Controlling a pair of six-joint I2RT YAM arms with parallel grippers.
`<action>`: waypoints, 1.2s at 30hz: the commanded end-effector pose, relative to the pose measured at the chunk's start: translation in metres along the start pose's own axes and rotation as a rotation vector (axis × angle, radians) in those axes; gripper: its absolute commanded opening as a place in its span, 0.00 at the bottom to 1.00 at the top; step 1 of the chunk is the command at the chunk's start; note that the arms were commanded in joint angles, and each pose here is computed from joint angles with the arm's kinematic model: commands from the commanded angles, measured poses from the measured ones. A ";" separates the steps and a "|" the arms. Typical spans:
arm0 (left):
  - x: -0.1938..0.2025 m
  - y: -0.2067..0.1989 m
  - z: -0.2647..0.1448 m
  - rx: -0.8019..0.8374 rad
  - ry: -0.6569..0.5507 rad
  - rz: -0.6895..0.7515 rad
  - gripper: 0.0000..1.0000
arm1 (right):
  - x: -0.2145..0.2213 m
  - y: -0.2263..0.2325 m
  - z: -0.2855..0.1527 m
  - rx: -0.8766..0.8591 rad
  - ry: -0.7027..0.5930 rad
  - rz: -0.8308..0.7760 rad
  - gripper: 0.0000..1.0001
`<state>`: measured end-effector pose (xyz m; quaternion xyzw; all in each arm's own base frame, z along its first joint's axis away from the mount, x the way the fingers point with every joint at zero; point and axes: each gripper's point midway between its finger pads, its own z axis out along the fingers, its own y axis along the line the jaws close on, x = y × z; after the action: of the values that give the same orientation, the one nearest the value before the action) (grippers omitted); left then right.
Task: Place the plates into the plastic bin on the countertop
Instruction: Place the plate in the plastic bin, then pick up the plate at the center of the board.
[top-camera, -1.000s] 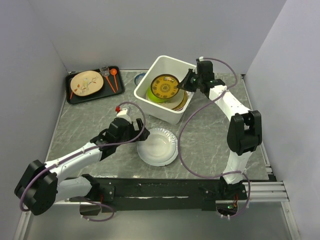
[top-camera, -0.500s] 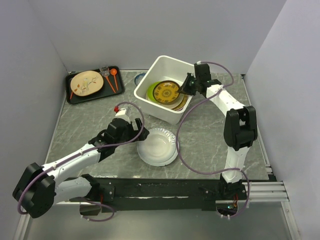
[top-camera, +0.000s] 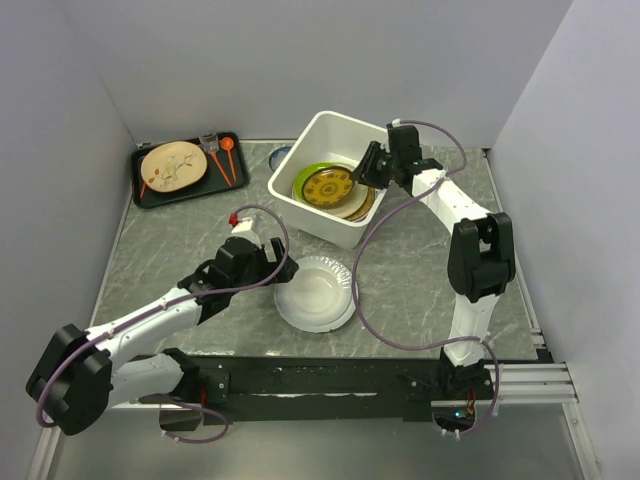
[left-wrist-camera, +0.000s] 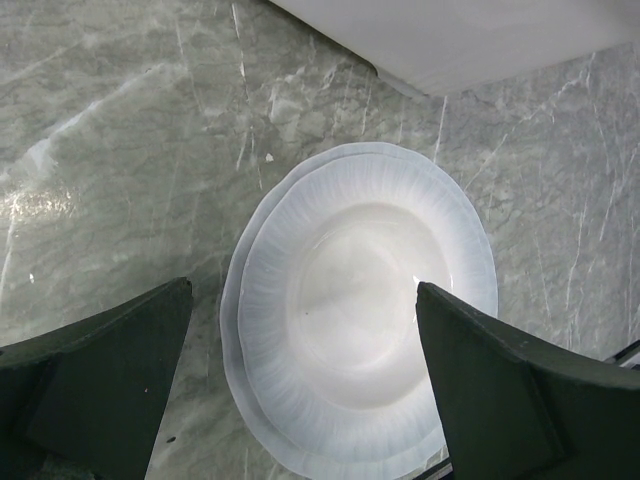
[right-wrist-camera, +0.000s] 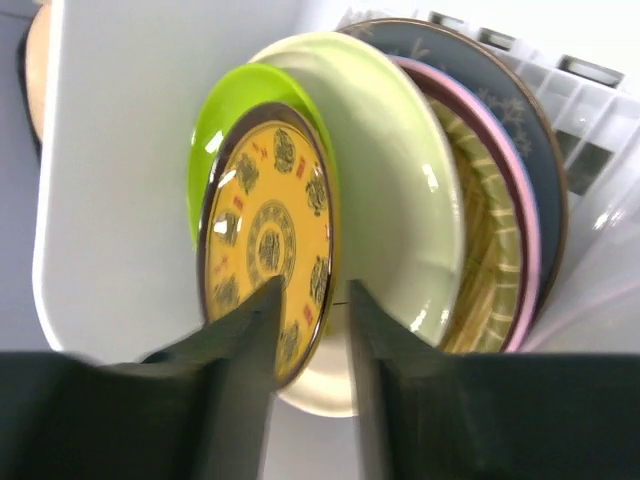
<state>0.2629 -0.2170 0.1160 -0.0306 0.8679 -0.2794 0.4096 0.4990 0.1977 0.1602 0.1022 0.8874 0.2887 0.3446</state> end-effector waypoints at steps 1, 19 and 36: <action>-0.011 -0.001 -0.010 0.008 -0.056 -0.019 0.99 | -0.016 0.003 -0.017 0.015 -0.044 -0.025 0.54; 0.002 -0.011 -0.004 0.081 0.005 0.025 0.94 | -0.031 0.051 -0.109 -0.123 -0.233 -0.051 0.64; 0.017 -0.015 0.020 0.097 0.092 0.047 0.70 | 0.105 0.010 -0.120 -0.117 -0.019 -0.074 0.54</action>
<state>0.2503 -0.2274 0.0760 0.0084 0.8942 -0.2773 0.3515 0.3695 0.1949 0.1971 0.0619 0.8604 0.3303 0.3830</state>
